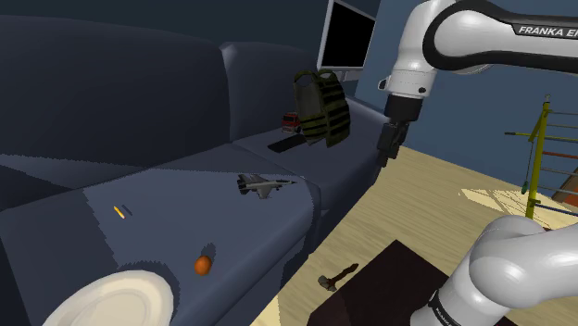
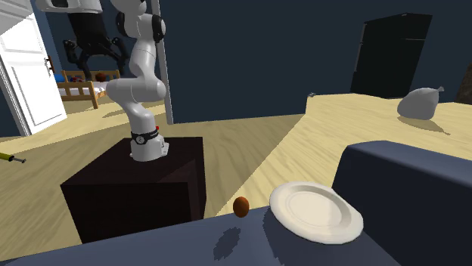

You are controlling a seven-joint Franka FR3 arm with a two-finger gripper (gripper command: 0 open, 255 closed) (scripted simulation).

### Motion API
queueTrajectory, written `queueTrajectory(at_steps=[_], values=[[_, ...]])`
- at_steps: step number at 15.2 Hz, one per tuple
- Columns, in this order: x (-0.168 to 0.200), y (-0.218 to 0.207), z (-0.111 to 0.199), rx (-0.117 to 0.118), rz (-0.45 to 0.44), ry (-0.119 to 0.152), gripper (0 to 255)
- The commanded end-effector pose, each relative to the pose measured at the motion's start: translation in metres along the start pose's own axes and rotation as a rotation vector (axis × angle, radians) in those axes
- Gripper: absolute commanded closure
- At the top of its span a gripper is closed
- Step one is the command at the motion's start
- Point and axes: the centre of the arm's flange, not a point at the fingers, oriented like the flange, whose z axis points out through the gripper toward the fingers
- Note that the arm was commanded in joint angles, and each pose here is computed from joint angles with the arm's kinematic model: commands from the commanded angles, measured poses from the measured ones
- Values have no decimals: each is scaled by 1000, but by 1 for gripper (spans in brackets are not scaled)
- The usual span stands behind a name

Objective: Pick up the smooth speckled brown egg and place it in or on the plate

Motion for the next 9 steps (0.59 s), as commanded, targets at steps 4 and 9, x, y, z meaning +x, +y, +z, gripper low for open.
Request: queueTrajectory(at_steps=[4, 9], values=[[19, -22, 24, 5, -6, 13, 0], [51, -60, 64, 12, -16, 34, 0]])
